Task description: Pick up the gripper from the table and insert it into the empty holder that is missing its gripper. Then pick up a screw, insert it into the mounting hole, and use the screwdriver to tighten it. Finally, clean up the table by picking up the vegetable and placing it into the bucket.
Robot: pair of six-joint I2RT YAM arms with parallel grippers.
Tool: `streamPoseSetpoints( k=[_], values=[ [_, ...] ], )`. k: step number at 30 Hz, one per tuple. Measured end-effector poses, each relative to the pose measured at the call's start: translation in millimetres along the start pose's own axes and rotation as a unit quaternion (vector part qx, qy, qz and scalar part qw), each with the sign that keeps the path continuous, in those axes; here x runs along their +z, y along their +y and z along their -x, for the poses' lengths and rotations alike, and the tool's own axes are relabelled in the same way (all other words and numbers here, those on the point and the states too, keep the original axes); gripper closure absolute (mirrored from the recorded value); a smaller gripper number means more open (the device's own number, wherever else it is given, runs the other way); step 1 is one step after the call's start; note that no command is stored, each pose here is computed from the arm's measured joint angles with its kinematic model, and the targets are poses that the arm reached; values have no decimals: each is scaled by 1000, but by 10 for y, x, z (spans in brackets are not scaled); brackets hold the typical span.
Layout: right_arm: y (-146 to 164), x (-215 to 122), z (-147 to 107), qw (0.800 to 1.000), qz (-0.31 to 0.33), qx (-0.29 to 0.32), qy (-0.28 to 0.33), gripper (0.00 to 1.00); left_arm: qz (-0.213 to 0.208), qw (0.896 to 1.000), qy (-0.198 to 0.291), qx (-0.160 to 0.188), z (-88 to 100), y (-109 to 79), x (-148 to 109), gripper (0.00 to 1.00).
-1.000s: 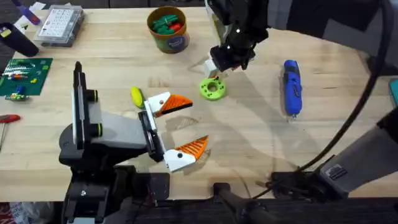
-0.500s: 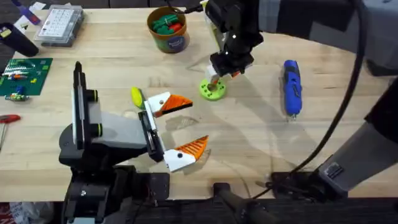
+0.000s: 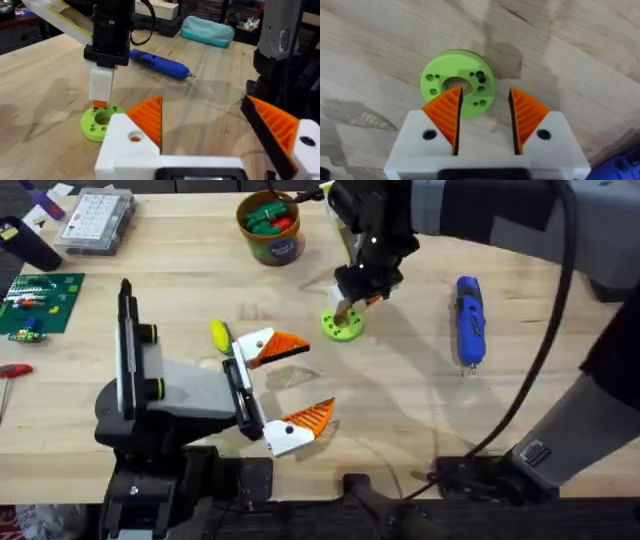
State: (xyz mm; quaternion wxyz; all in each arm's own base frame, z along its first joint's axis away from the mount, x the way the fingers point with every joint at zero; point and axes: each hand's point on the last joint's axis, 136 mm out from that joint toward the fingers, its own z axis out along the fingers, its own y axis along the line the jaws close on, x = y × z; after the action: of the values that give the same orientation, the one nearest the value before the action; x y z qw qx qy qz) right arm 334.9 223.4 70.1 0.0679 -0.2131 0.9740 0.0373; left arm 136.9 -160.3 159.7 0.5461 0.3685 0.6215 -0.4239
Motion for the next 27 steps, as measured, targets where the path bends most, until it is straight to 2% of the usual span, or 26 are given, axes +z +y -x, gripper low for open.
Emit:
streamPoseSetpoints(
  k=[8, 13, 27],
  values=[
    [55, 21, 50, 1000, 15, -1, -8, 524, 0, 1000, 0, 0, 0, 0, 0, 14],
    [72, 22, 58, 1000, 20, -1, -9, 587, 0, 1000, 0, 0, 0, 0, 0, 14],
    [72, 198, 38, 1000, 19, 0, 8, 619, 0, 1000, 0, 0, 0, 0, 0, 13]
  ],
)
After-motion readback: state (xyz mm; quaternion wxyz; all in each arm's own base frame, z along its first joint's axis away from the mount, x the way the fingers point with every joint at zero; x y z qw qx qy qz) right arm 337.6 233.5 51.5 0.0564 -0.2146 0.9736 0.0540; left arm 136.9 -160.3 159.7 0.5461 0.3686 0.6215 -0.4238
